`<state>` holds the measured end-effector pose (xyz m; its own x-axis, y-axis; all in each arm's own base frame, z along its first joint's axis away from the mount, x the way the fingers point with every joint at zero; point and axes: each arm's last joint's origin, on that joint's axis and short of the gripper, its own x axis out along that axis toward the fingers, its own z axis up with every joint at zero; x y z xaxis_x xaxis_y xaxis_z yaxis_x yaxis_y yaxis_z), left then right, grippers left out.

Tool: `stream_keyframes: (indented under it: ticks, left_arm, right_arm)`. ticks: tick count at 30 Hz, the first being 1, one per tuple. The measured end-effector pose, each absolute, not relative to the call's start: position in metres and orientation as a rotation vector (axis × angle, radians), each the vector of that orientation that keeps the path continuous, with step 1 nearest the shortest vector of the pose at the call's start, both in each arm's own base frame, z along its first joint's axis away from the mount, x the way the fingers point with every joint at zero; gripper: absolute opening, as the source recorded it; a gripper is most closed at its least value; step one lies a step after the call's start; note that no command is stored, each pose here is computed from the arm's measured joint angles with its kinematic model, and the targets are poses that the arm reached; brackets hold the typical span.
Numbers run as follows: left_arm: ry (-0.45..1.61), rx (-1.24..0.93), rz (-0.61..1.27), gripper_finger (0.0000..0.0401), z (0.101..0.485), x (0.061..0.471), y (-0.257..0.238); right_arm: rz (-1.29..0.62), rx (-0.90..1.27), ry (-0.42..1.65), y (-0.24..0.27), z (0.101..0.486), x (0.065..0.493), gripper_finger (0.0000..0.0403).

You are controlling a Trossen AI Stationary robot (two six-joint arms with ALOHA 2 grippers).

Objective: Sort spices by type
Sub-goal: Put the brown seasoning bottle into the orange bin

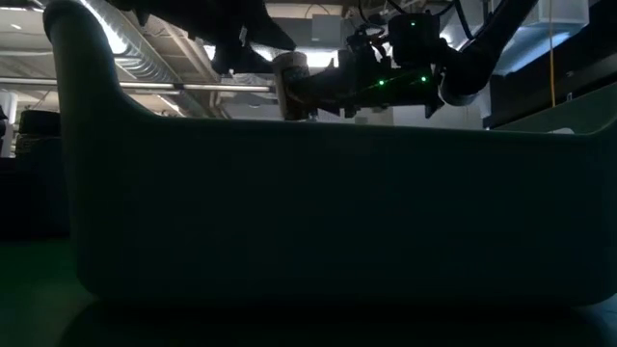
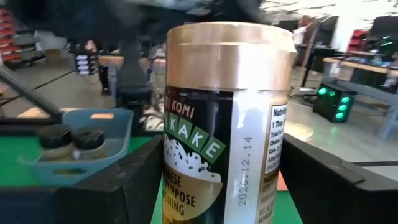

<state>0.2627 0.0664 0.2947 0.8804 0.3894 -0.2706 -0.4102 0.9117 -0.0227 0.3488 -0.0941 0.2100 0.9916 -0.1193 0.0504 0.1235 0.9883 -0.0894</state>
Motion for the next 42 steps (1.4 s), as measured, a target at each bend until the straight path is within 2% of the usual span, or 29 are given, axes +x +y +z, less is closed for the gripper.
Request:
stream_keyframes:
  ticks: [14, 29, 32, 38, 42]
  left_arm:
    - [0.257, -0.054, 0.422, 0.0391, 0.296, 0.263, 0.067]
    - [0.25, -0.058, 0.344, 0.0387, 0.295, 0.266, 0.065]
    - [0.249, -0.059, 0.342, 0.036, 0.296, 0.266, 0.065]
    - [0.247, -0.057, 0.31, 0.0268, 0.296, 0.266, 0.064]
    - [0.256, -0.05, 0.31, 0.0268, 0.3, 0.259, 0.062]
  right_arm:
    - [-0.055, -0.105, -0.077, -0.085, 0.213, 0.35, 0.0287]
    - [0.008, -0.128, -0.1, -0.079, 0.226, 0.36, 0.0287]
    - [0.006, -0.124, -0.097, -0.079, 0.226, 0.36, 0.0287]
    - [0.008, -0.089, -0.102, -0.079, 0.226, 0.36, 0.0295]
    - [0.011, -0.077, -0.114, -0.079, 0.228, 0.36, 0.0311]
